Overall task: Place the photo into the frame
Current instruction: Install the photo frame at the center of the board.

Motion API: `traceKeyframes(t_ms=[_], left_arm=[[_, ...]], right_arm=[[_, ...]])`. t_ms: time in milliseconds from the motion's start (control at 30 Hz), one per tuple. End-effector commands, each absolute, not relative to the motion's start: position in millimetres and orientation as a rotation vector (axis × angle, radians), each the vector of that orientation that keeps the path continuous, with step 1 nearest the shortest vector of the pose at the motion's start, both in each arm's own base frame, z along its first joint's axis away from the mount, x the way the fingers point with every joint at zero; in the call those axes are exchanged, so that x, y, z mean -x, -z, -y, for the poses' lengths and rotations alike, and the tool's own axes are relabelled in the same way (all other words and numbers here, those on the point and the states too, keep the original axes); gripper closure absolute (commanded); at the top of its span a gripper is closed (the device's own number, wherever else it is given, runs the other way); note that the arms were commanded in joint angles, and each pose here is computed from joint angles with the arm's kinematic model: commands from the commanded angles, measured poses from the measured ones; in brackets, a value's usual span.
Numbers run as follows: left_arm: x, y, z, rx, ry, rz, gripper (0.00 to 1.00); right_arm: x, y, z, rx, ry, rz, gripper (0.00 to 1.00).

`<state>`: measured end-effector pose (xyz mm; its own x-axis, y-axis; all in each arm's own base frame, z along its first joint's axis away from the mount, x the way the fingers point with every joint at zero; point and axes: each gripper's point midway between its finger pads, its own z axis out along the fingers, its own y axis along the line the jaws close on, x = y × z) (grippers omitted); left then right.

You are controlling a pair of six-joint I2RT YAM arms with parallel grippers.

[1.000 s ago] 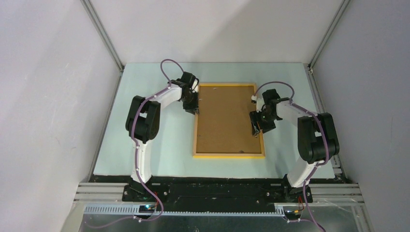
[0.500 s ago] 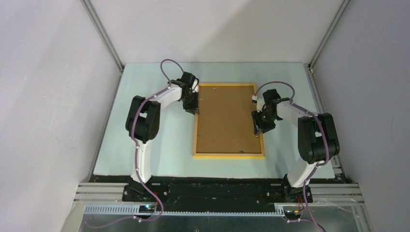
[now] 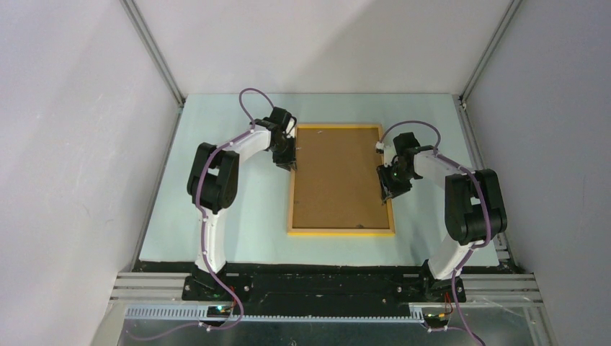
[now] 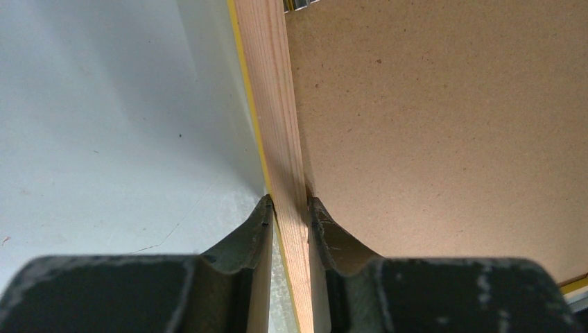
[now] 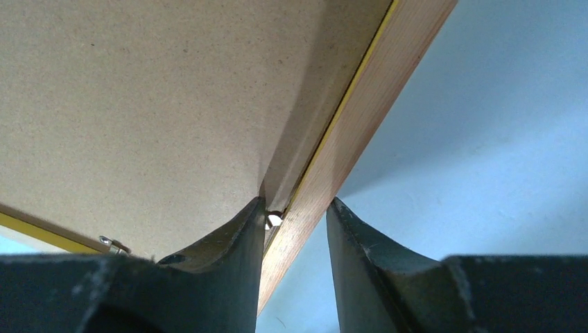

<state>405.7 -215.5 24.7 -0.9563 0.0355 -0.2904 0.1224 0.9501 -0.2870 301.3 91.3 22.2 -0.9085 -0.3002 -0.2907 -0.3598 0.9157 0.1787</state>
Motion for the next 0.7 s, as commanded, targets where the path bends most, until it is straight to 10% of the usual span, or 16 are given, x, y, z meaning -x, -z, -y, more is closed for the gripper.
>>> traceKeyframes(t_ms=[0, 667], left_arm=[[-391.8, -15.9, 226.4, -0.156, 0.473, -2.854, 1.0], [-392.5, -15.6, 225.2, -0.153, 0.47, -2.854, 1.0]], right_arm=[[-290.4, -22.9, -93.9, 0.588, -0.367, -2.819, 0.58], [-282.9, -18.6, -91.9, 0.716, -0.387, -2.809, 0.59]])
